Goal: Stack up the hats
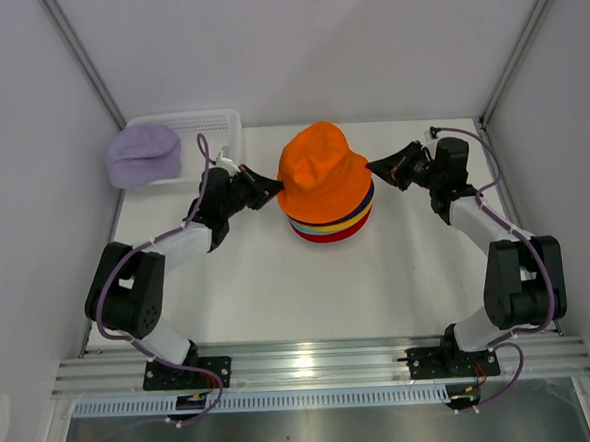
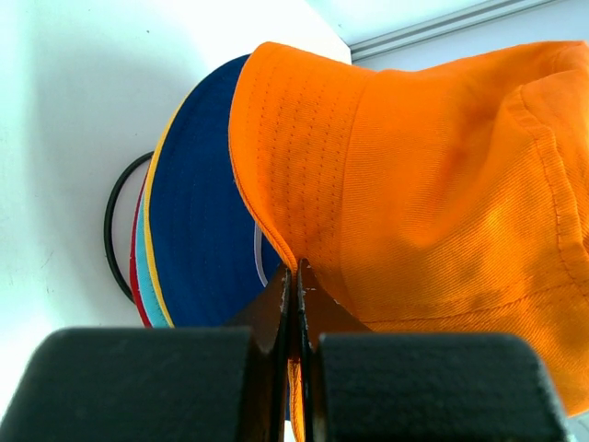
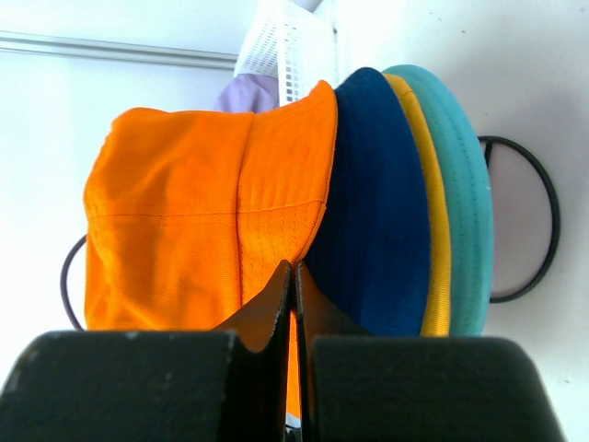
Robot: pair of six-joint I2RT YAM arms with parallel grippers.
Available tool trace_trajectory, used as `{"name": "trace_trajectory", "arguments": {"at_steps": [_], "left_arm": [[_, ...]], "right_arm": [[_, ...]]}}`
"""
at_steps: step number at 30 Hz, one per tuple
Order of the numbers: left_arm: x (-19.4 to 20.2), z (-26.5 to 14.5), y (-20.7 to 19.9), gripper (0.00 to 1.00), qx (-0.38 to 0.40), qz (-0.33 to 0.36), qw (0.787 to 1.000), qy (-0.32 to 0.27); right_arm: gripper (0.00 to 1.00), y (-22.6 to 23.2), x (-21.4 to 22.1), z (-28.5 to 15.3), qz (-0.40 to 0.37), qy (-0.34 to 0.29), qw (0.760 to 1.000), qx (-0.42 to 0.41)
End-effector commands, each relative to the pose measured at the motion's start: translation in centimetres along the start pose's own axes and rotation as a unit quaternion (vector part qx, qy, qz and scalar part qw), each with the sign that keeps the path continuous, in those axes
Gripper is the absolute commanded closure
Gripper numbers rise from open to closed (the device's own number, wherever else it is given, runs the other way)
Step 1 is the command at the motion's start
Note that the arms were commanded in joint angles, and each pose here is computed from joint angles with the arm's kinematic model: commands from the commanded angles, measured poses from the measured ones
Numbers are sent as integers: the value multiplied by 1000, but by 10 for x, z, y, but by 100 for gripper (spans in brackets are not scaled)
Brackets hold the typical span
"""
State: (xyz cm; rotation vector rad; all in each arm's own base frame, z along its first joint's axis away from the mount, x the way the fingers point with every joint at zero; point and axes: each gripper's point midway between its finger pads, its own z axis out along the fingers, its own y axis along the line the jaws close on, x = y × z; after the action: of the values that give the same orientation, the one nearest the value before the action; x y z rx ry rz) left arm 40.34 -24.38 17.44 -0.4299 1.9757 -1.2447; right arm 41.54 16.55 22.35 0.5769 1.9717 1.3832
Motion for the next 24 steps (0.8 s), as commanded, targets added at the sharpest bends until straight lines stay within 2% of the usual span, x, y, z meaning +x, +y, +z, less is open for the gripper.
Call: {"name": "trace_trajectory", "arguments": {"at_steps": [1,5,8,13,19,24], "left_arm": [[-3,-6,-32,99,39,21,999,1],[-1,-4,-20,99,23,16,1000,-4],[6,0,5,99,-6,3,1000,-3],[24,12,32,99,-28,-11,999,28],[39,10,51,99,-43,9,998,43],[43,4,46,99,-18,49,998,43]], "right_arm": [[100,32,-9,-6,-15,-20,999,-45],[100,25,-9,-4,-10,-20,999,-36],[100,13,-7,-1,-6,-18,1000,-22],[100,-23,5,4,7,-1,1000,15],[100,-60,18,2,12,8,998,63],[100,-75,26,-1,2,18,996,83]]}}
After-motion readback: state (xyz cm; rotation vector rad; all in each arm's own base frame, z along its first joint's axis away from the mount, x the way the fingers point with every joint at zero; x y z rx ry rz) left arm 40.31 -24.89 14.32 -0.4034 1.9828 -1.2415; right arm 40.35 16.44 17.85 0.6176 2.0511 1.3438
